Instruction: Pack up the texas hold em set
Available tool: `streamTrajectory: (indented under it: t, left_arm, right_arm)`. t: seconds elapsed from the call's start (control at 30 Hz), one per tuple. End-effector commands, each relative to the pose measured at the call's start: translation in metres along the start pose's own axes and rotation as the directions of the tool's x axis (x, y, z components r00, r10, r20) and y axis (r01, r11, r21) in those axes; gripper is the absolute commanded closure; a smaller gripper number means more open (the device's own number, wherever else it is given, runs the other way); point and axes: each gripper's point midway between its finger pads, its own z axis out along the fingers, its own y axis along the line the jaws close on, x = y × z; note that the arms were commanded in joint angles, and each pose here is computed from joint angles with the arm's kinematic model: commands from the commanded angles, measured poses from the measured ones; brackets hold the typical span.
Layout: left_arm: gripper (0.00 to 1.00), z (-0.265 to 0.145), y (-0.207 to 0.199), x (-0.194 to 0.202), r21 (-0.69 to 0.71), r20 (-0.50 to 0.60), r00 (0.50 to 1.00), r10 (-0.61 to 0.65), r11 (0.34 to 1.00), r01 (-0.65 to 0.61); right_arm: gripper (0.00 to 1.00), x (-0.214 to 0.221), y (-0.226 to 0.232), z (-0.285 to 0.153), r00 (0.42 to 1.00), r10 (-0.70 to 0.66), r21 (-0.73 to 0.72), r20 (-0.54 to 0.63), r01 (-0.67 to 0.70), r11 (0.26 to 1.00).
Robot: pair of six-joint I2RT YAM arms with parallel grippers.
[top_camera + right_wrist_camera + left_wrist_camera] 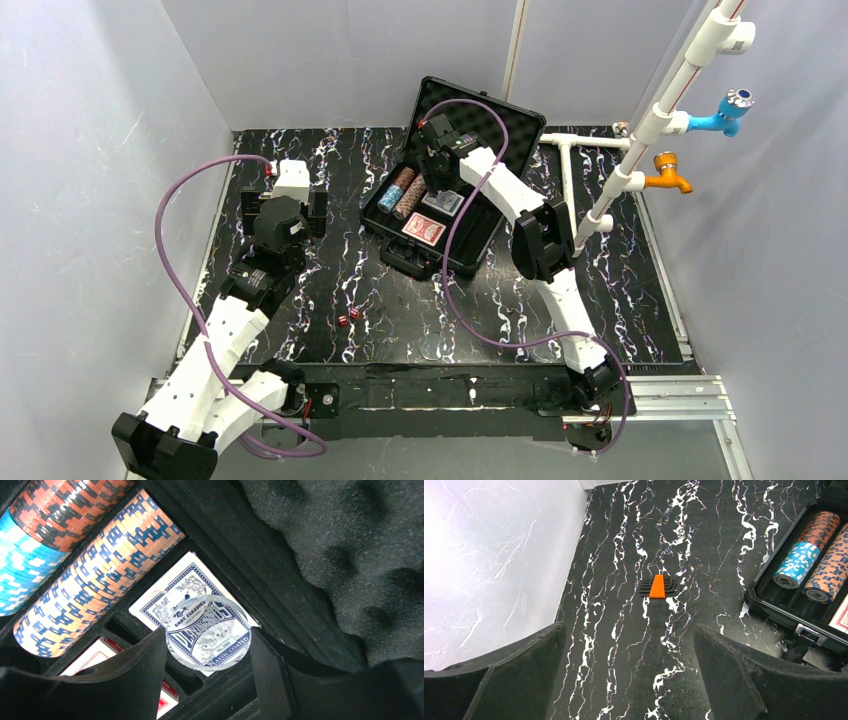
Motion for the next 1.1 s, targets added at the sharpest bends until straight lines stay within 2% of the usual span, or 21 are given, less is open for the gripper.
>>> streamTrajectory:
  t: [0.0, 0.07, 0.2, 0.47, 0.73, 1.07]
  left_arm:
    - [0.02, -0.004, 0.003, -0.010, -0.003, 0.019, 1.000, -0.009, 1.000, 0.009]
    - [0.02, -0.003, 0.004, -0.010, -0.005, 0.019, 1.000, -0.009, 1.000, 0.009]
    - [0.02, -0.003, 0.003, -0.010, -0.003, 0.018, 1.000, -0.006, 1.000, 0.006]
    - [0.02, -0.003, 0.003, -0.010, -0.002, 0.018, 1.000, -0.006, 1.000, 0.006]
    - [0.00, -0.003, 0.003, -0.010, -0.001, 0.018, 1.000, -0.006, 1.000, 0.006]
    - [0.01, -0.004, 0.001, -0.011, 0.012, 0.021, 1.000, -0.005, 1.000, 0.005]
  right_arm:
    - [0.25, -0.029, -0.006, -0.008, 0.995, 0.022, 0.037, 0.096, -0.026, 0.999]
    - [0.15, -0.030, -0.008, -0.009, 0.994, 0.025, 0.050, 0.102, -0.030, 0.998]
    - [0.02, -0.035, -0.009, -0.013, 0.993, 0.027, 0.053, 0.117, -0.034, 0.998]
    - [0.02, -0.041, -0.003, -0.033, 0.989, 0.044, 0.014, 0.139, -0.046, 0.999]
    - [0.00, -0.049, 0.008, -0.080, 0.980, 0.032, -0.012, 0.198, -0.030, 0.999]
    - [0.00, -0.026, 0.013, -0.125, 0.978, 0.010, -0.019, 0.207, -0.006, 1.000]
